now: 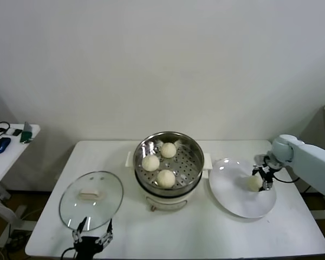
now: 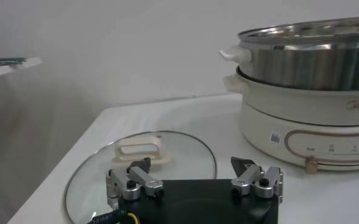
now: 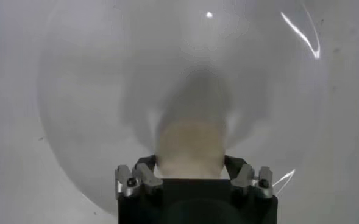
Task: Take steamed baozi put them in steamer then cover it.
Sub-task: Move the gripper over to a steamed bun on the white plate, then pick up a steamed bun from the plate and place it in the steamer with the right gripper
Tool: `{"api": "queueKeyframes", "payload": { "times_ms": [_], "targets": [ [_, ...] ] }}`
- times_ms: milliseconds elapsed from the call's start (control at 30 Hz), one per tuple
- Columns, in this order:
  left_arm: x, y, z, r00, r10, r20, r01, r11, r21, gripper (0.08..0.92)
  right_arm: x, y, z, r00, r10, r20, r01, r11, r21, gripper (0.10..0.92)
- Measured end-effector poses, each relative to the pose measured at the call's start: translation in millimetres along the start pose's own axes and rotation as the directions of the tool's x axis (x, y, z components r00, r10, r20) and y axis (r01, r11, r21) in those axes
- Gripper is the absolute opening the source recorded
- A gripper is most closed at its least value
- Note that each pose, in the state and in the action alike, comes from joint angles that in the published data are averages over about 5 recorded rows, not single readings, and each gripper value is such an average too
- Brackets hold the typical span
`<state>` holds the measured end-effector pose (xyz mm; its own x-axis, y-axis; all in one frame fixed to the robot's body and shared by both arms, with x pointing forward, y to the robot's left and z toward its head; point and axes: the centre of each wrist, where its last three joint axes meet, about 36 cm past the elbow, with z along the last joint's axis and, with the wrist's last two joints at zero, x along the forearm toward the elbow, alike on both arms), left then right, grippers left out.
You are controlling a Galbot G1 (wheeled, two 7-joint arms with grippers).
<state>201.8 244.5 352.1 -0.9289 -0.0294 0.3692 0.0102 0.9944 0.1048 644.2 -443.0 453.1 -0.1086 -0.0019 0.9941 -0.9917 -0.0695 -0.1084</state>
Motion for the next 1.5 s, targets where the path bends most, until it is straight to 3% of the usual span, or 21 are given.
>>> {"api": "queueKeyframes", "payload": {
  "times_ms": [333, 733, 900, 1133, 1500],
  "targets": [
    [1.7, 0.5, -4.4, 1.0000, 0.001, 0.009, -0.001, 1.000, -0.004, 0.823, 41.4, -14.3, -10.3, 0.999, 0.042, 0.031, -0.041, 0.999, -0.006, 0.704],
    [1.8, 0.2, -13.5, 0.9994, 0.017, 0.029, -0.017, 1.000, -0.010, 0.823, 218.5, -53.4, -123.9, 0.966, 0.172, 0.191, -0.188, 0.979, 0.072, 0.704],
    [1.5, 0.2, -16.8, 0.9991, 0.018, 0.038, -0.018, 1.000, -0.005, 0.823, 258.7, -43.4, -185.9, 0.952, 0.172, 0.252, -0.208, 0.970, 0.123, 0.704],
    [4.0, 2.0, -19.9, 0.9989, 0.013, 0.045, -0.013, 1.000, 0.005, 0.823, 248.1, -28.1, -246.4, 0.956, 0.141, 0.257, -0.188, 0.967, 0.170, 0.712],
    [8.3, 7.5, -21.9, 0.9989, -0.002, 0.046, 0.001, 1.000, 0.012, 0.823, 172.3, -27.7, -288.2, 0.975, 0.093, 0.201, -0.134, 0.970, 0.202, 0.717]
  ]
}}
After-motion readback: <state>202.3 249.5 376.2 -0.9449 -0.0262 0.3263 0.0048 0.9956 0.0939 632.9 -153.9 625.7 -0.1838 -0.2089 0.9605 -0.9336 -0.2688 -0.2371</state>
